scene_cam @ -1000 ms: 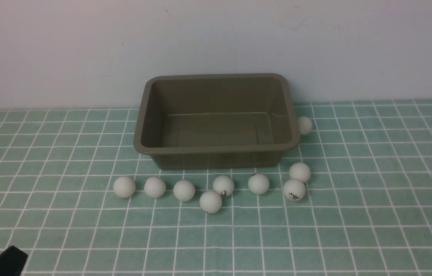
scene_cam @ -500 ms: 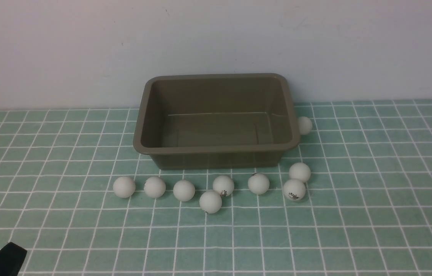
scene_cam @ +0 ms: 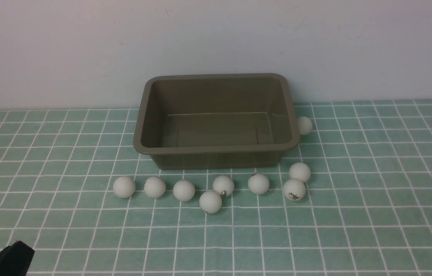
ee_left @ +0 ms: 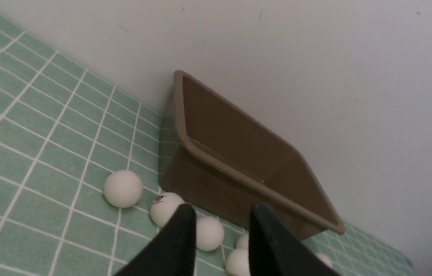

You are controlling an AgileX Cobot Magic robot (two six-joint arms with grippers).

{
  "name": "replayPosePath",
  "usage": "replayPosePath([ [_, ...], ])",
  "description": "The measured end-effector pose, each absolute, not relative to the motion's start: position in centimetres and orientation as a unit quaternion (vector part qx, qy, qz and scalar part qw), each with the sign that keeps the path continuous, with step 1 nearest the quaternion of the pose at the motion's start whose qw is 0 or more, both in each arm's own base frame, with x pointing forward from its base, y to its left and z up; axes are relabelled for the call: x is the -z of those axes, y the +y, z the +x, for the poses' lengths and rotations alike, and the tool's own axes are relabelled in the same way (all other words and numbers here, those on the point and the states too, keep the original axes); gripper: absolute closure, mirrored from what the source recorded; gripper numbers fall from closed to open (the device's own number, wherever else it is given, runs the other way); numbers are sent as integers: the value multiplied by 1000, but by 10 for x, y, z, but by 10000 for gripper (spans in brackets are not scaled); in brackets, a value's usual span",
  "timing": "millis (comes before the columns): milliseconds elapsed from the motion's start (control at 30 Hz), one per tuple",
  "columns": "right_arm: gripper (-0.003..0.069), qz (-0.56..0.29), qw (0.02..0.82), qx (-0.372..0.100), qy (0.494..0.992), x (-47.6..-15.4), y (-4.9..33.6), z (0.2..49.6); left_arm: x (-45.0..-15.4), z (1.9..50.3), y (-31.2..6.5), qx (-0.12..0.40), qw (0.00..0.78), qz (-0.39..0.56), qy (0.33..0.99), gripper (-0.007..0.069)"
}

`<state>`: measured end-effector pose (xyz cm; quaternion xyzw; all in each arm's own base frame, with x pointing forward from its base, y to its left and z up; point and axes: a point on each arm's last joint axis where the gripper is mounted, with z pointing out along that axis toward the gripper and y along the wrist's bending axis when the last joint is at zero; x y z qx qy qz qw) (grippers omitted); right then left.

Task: Put the table tennis balls in the box on the green coffee tablecloth.
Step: 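Reach for and grasp a ping pong ball on the table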

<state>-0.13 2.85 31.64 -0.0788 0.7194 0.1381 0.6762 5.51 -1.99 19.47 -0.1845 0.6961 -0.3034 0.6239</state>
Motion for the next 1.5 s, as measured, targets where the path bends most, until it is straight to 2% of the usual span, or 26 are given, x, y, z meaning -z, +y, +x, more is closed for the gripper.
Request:
replayPosePath([
  [133,251,-86,676,-137,719,-316,29,-2,-194,55,-23,289,626,-150,708,289],
  [233,251,-92,674,-137,720,-316,30,-2,-193,54,-25,294,622,-136,713,218],
  [333,251,-100,672,-135,721,-315,31,-2,-195,53,-27,290,624,-119,715,188],
  [467,251,-109,668,-131,724,-314,31,-2,-219,49,-28,270,658,-74,699,223],
  [633,251,-111,665,-132,727,-313,32,-3,-230,47,-29,238,672,-38,700,262],
  [800,251,-113,663,-132,728,-313,32,-3,-233,45,-29,231,676,-29,699,263],
  [1067,251,-113,663,-132,728,-313,32,-3,-281,30,-32,224,720,19,657,263],
  [1200,251,-113,663,-132,728,-313,32,-3,-301,16,-36,169,722,83,666,263],
  [1300,251,-113,663,-132,728,-313,32,-3,-295,10,-34,106,679,121,716,263],
  [1433,251,-131,660,-126,729,-312,33,-3,-281,6,-20,33,599,82,795,263],
  [1500,251,-157,652,-125,731,-310,36,-5,-284,3,-15,28,595,45,802,263],
])
